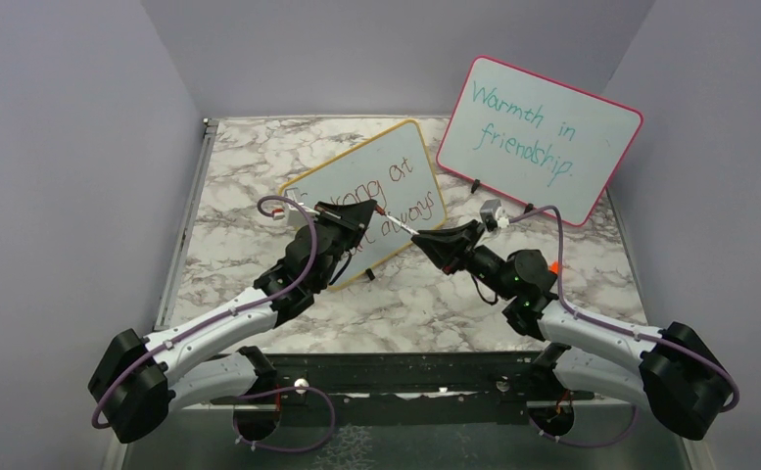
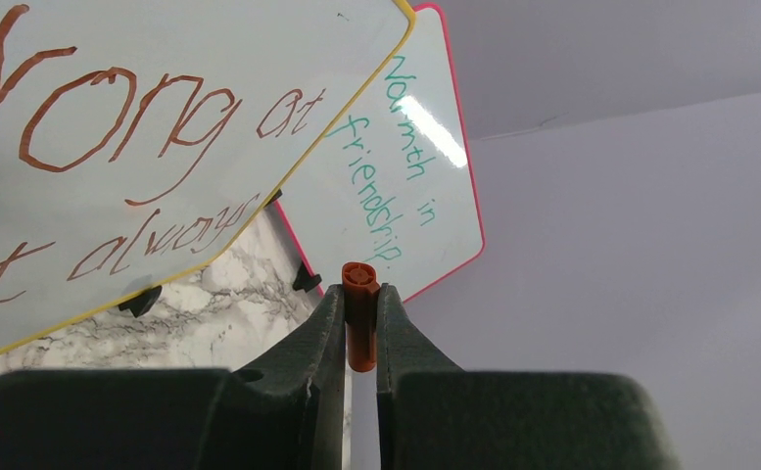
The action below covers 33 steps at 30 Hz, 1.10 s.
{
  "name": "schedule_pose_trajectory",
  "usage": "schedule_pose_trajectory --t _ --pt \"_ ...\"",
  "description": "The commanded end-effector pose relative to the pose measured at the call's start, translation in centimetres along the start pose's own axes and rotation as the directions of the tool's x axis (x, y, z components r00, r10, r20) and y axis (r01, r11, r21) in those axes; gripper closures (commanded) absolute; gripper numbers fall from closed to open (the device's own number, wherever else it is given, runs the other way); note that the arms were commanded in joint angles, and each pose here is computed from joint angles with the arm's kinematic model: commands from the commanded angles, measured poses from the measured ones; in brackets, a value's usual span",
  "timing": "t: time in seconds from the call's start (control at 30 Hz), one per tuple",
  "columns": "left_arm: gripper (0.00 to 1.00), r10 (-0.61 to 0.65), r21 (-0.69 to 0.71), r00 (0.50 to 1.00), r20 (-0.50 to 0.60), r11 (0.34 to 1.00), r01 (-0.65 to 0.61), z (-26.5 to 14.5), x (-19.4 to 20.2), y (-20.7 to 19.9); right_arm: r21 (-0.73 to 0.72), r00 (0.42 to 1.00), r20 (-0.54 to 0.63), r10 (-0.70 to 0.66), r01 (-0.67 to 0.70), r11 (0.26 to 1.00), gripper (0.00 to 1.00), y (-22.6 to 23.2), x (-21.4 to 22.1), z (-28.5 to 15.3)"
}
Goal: Write a sentence on the whiteboard
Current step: Close the whiteboard marker at the center of the board.
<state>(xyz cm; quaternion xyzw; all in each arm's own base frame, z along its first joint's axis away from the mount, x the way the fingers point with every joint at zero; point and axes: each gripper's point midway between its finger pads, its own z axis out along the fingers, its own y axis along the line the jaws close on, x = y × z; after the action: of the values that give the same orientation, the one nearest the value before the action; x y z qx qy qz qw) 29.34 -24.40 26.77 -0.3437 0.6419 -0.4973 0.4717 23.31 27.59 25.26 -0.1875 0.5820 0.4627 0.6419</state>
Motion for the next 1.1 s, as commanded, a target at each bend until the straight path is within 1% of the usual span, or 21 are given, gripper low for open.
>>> schedule_pose_trajectory --t 0.0,0.17,0.6,1.07 --pt "1.0 -0.04 0.051 0.999 -0.02 0.998 0.041 0.0 0.1 -1.8 -0.01 0.998 0.049 -0.026 0.026 1.0 0.99 0.4 -1.5 0.6" --pt "1.0 -0.046 0.051 0.999 0.0 0.998 0.046 -0.1 -0.3 -1.8 0.008 0.999 0.044 -0.024 0.023 1.0 0.99 0.1 -1.3 0.5" --pt "1.0 -0.052 0.06 0.999 0.01 0.997 0.051 -0.3 -0.7 -2.0 0.03 1.0 0.015 -0.016 0.016 0.999 0.99 -0.4 -0.7 0.7" --pt "1.0 -0.047 0.063 0.998 -0.049 0.997 0.051 -0.2 0.7 -2.0 0.037 0.998 0.06 -0.009 0.006 0.999 0.99 -0.4 -1.6 0.9"
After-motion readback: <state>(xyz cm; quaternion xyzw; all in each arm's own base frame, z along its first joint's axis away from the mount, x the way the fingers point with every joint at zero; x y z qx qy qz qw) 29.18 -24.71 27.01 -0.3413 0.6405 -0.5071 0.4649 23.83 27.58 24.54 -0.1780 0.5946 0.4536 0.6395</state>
